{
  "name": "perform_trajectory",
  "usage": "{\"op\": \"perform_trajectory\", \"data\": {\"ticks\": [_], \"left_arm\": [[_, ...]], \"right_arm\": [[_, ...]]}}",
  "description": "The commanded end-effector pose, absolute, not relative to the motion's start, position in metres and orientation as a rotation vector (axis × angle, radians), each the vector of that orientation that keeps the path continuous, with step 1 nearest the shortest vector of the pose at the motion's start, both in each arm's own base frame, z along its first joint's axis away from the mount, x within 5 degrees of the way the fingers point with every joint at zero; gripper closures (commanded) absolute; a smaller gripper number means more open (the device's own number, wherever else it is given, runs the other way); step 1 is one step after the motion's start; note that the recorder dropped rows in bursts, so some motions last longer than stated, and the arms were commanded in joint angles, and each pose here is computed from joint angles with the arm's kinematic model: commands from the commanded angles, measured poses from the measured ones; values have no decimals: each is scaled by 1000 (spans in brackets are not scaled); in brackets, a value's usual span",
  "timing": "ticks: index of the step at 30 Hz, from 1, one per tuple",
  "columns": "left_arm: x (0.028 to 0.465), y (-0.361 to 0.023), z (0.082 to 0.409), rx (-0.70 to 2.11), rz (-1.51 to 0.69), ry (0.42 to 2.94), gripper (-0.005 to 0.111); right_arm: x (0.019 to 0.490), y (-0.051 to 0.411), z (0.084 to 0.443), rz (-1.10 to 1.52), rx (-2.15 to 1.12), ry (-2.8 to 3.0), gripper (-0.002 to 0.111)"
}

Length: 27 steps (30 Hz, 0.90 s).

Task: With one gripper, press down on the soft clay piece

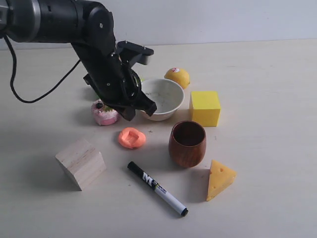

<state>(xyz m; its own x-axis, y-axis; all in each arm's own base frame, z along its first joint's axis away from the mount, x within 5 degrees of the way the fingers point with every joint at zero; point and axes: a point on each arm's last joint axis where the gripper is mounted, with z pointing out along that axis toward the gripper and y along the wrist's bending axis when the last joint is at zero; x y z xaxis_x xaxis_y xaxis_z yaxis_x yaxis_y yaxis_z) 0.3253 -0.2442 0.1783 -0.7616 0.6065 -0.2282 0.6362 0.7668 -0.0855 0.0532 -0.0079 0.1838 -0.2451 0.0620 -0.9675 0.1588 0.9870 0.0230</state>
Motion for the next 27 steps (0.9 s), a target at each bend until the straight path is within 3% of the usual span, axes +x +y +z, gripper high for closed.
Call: {"op": "perform_trajectory", "data": {"ticks": [1, 9, 21, 27], "left_arm": [[308, -234, 195, 937, -266, 2688, 107], [259, -198, 216, 803, -351, 2541, 107], [192, -150, 323, 658, -490, 2192, 107], [165, -129, 347, 647, -494, 2068, 107]], "right_arm": [[53, -8, 183, -95, 159, 1813, 108], [53, -8, 183, -95, 159, 1813, 108], [53, -8, 183, -95, 159, 1813, 108], [53, -8, 183, -95, 159, 1813, 108]]}}
